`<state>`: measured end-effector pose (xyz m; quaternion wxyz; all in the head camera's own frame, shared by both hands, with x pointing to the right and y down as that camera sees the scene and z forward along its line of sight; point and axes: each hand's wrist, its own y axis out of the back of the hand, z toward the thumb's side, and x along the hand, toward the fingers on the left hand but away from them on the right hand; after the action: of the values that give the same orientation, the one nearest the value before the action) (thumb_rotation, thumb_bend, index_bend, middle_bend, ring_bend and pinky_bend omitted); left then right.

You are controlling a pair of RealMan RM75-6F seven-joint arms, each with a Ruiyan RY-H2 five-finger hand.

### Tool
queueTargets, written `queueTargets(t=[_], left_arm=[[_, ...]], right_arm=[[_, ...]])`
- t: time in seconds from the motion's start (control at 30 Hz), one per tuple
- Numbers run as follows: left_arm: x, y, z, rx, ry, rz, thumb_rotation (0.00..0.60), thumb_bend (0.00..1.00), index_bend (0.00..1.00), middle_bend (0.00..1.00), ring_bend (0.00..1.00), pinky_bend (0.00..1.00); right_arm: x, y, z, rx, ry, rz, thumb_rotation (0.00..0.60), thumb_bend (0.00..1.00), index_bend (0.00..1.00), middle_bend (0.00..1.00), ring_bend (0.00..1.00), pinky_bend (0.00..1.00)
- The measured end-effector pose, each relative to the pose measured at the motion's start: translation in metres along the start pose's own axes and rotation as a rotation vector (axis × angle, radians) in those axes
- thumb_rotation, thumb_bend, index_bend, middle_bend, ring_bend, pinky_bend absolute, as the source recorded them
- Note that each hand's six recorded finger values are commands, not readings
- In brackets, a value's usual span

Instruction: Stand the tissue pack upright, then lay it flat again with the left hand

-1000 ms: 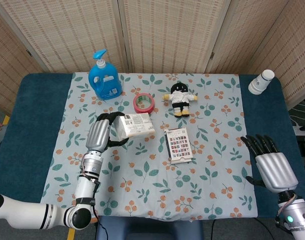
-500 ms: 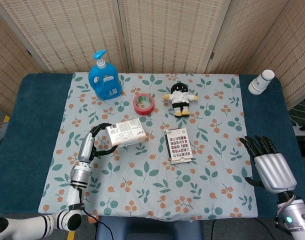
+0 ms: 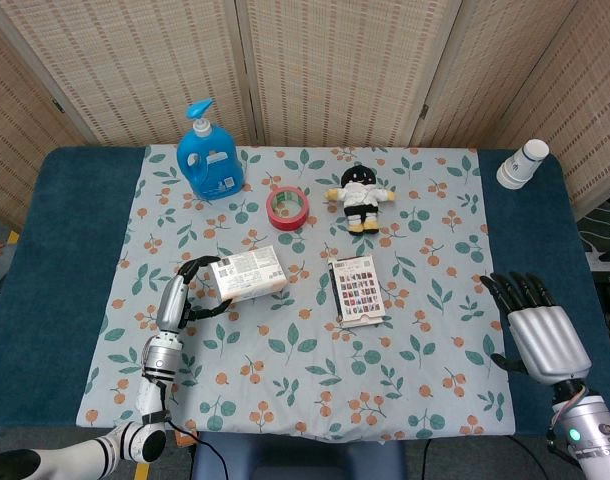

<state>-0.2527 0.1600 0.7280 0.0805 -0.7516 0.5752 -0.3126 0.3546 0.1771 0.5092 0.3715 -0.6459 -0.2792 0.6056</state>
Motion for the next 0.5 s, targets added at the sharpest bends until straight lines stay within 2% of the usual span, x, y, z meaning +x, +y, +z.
queueTargets(t=[0.5], left_arm=[[-0.008, -0.004, -0.027, -0.019, 0.051, 0.019, 0.600, 0.27, 0.36, 0.49, 0.21, 0.14]], right_arm=[[-0.002, -0.001, -0.003, -0.002, -0.011, 0.002, 0.600, 0.07, 0.04, 0.06, 0.00, 0.03]])
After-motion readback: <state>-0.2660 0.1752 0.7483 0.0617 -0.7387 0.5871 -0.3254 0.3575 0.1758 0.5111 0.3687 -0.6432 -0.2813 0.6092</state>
